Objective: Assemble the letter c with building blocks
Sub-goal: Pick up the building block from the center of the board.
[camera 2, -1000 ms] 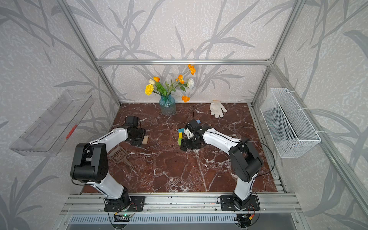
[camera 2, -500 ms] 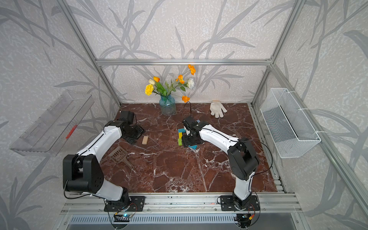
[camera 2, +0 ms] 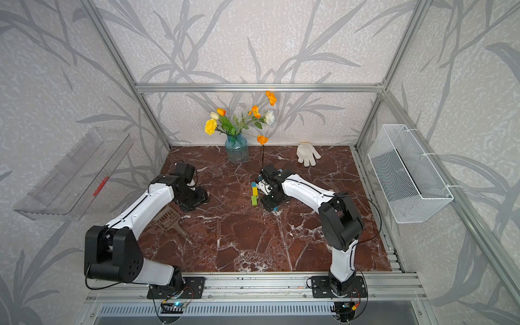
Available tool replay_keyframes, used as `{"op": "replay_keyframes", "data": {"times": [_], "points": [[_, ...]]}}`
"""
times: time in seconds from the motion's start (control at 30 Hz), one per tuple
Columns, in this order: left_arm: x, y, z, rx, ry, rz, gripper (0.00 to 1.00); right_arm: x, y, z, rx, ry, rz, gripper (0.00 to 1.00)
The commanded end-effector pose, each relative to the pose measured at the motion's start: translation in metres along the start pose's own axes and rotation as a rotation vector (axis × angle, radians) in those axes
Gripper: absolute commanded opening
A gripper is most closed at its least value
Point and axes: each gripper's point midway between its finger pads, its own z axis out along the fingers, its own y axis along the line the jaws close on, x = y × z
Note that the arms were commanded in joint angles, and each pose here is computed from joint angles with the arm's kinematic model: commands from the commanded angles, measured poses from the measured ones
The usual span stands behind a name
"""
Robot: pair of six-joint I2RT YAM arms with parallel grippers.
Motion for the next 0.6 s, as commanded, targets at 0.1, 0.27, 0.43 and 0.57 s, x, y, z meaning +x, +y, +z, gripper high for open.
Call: {"op": "replay_keyframes", "data": {"times": [0.1, 0.27, 0.43, 0.57], "points": [[0.015, -0.001, 0.004, 0.017, 0.031, 0.076, 0.71, 0.007, 0.001, 0.018, -0.046, 0.024, -0.135, 0.64], [0.022, -0.002, 0.009, 0.018, 0.045, 0.098, 0.70, 0.007, -0.010, 0.034, -0.005, 0.062, -0.197, 0.62], [0.028, -0.005, 0.013, 0.038, 0.056, 0.094, 0.71, 0.005, -0.012, 0.050, -0.010, 0.076, -0.214, 0.58], [0.030, -0.006, 0.014, 0.046, 0.056, 0.088, 0.71, 0.003, -0.019, 0.058, 0.025, 0.095, -0.216, 0.53]]}}
